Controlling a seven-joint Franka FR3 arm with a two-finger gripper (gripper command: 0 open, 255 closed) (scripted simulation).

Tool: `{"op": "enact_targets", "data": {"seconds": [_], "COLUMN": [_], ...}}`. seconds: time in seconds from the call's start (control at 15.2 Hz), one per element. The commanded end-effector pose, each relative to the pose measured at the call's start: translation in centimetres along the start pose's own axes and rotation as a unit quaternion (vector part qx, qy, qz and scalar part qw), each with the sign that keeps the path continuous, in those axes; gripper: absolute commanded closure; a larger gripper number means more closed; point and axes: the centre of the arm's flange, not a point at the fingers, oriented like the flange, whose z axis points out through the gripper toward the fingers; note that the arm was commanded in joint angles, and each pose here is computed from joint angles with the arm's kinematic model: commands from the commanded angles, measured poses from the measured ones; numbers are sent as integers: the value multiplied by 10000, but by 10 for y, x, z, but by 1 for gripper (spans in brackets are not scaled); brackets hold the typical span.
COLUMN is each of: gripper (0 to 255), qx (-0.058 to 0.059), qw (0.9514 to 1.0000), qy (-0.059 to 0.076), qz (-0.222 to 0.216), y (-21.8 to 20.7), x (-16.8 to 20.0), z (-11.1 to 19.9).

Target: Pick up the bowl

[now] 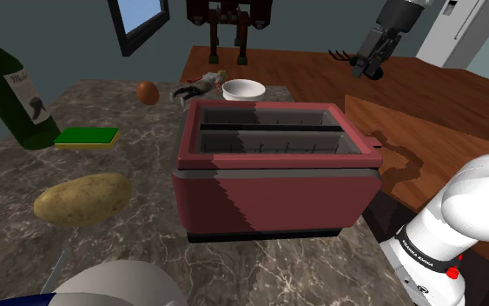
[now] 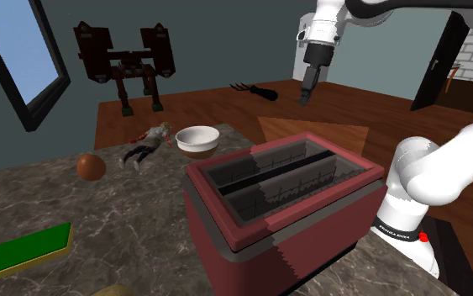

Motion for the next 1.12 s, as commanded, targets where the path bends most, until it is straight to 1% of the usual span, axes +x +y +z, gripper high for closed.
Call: {"op": "enact_targets", "data": {"seconds": [0.0, 1.06], "gripper": [0, 0], "qx": [0, 78], "qw": [10000, 9999], "qy": [0, 129], "qz": [0, -84], "y": [0, -2], "x": [0, 183], "z": [0, 98]}}
